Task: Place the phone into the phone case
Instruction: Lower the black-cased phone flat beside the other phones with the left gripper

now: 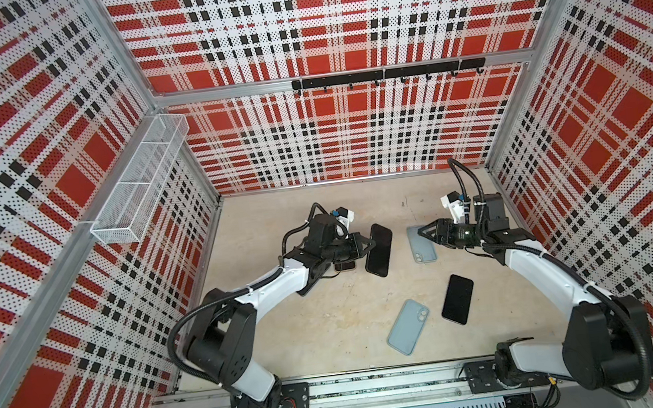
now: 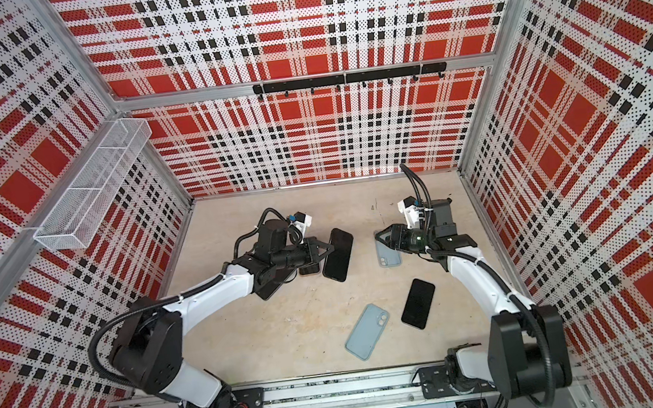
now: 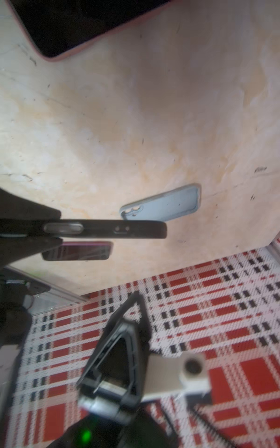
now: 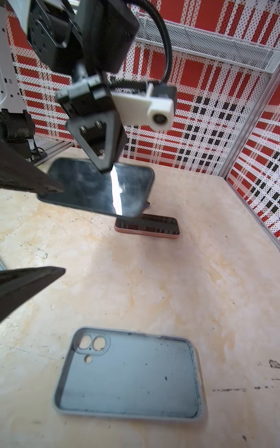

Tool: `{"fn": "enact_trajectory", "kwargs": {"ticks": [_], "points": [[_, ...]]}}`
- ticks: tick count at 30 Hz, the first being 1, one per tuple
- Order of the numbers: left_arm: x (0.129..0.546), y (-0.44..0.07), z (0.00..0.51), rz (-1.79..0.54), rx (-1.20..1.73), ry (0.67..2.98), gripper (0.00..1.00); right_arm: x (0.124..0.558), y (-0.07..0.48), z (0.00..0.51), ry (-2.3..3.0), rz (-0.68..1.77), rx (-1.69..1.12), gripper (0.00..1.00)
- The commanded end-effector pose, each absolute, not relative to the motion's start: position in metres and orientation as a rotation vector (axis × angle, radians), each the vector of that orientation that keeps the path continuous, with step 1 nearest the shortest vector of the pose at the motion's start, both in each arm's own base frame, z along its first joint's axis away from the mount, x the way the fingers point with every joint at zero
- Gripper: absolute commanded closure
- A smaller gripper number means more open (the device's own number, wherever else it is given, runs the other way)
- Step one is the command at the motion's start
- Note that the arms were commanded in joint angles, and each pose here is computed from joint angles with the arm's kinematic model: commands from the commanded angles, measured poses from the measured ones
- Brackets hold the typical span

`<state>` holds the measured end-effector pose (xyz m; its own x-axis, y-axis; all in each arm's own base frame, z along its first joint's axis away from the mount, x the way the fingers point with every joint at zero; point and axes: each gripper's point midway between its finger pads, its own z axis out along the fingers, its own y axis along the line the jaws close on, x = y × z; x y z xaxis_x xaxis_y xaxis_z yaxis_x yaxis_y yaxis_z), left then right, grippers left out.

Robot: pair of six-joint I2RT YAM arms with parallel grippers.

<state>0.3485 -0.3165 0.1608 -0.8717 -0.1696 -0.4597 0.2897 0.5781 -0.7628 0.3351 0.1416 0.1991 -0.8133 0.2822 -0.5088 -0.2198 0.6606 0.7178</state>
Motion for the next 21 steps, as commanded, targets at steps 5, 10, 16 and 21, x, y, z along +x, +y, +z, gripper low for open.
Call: {"fn": "enact_trajectory", "kwargs": {"ticks": [5,10,16,21], "points": [[0.410,-0.322,0.137,-1.175,-0.185,2.173,1.00,0.324,0.129,0.220,2.197,0.989,0.069,0.50],[0.425,-0.324,0.118,-1.153,-0.237,2.149,1.00,0.319,0.131,0.216,2.210,1.005,0.069,0.50],[0.435,-0.324,0.097,-1.120,-0.287,2.164,1.00,0.321,0.133,0.207,2.225,1.031,0.076,0.50],[0.443,-0.318,0.081,-1.082,-0.299,2.182,1.00,0.321,0.134,0.204,2.237,1.033,0.073,0.50]]}}
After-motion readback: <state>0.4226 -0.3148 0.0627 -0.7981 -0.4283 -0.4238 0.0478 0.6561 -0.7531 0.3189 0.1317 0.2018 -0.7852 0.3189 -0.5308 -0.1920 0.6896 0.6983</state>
